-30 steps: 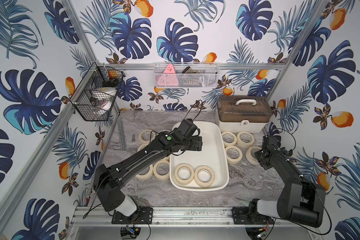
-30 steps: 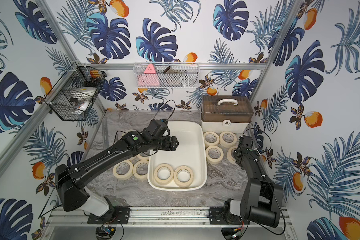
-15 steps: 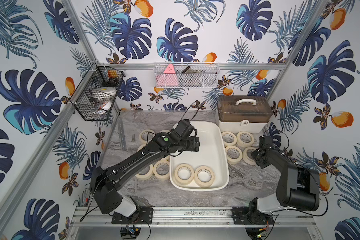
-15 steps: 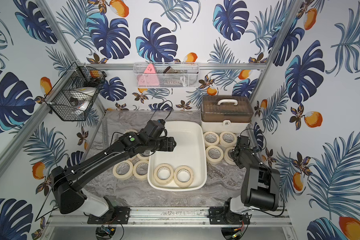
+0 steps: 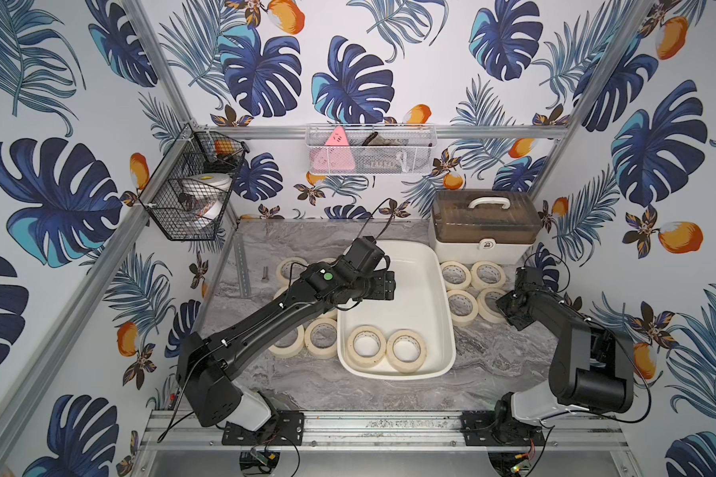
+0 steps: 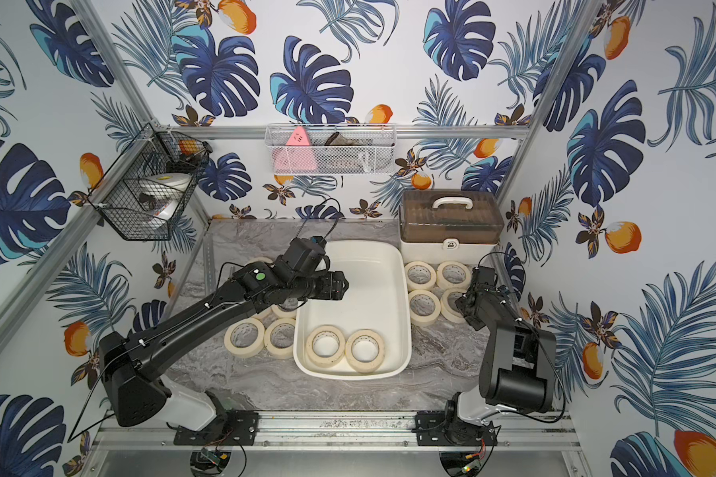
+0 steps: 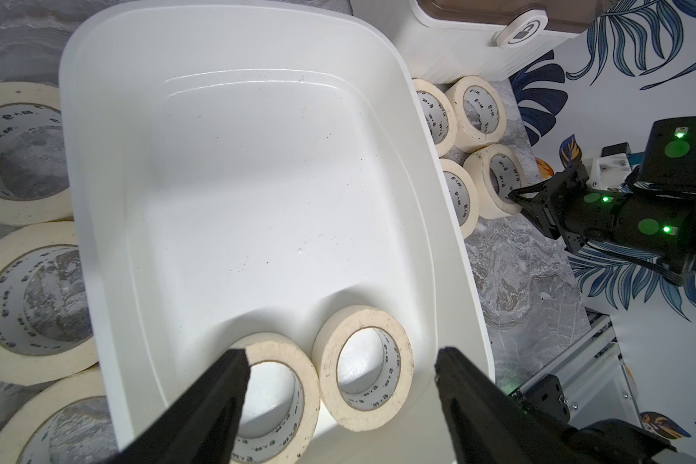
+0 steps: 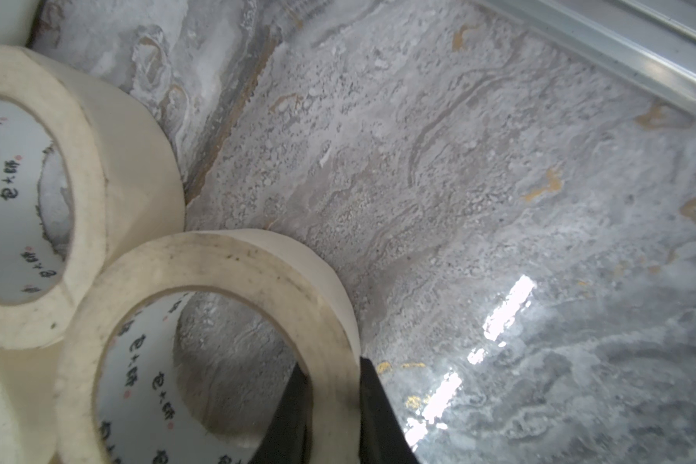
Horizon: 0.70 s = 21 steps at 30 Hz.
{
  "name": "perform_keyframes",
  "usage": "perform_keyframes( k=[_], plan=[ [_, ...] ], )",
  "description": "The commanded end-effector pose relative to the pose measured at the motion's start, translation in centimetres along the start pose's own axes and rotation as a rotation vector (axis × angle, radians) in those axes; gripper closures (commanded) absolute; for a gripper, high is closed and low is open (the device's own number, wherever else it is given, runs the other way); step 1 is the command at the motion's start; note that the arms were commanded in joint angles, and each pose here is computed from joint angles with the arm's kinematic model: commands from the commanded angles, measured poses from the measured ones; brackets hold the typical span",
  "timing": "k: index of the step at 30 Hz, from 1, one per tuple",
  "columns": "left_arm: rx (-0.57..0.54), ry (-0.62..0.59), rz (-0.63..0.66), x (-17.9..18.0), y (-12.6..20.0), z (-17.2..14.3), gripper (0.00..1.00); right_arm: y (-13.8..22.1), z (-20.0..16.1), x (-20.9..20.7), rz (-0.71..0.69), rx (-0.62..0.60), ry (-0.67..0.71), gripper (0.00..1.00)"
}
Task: Take out the art tape in the storage box
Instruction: Place the art tape at the center of the board.
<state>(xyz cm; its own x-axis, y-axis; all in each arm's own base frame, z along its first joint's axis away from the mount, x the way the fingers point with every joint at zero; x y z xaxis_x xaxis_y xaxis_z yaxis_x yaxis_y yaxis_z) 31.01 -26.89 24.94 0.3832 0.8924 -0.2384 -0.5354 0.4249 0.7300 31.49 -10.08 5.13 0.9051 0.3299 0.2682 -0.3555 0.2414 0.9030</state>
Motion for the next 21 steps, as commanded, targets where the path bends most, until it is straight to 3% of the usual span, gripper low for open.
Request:
perform_keyframes(
  k=[1,5,10,21],
  plan=[
    [-0.008,-0.006,0.008,0.3,0.3,0.1,0.19,0.0,0.4,0.5,0.011,-0.016,0.007,0.83],
    [-0.004,-0.005,0.003,0.2,0.2,0.1,0.19,-0.2,0.4,0.3,0.000,-0.014,0.009,0.81],
    [0.001,-0.007,0.010,0.4,0.1,0.0,0.19,0.1,0.6,0.5,0.003,-0.023,0.012,0.70],
    [0.011,-0.023,0.028,1.0,0.2,-0.1,0.18,1.9,1.3,2.0,0.066,-0.026,0.039,0.64]
  ],
)
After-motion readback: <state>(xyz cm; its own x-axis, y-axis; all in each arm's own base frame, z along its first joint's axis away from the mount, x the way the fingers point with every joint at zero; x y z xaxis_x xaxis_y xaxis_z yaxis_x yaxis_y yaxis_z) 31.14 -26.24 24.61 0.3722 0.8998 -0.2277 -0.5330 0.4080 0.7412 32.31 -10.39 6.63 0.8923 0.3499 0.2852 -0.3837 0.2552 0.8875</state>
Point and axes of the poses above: each gripper's point midway between its finger pads, its own y axis back along the fingers, its own x axis along the line the jaws close on, z = x × y, the point moved 1 cm from there along y, back along the fingers, and after that the axes turned 13 degrees about -y, right-handed, at the moved point
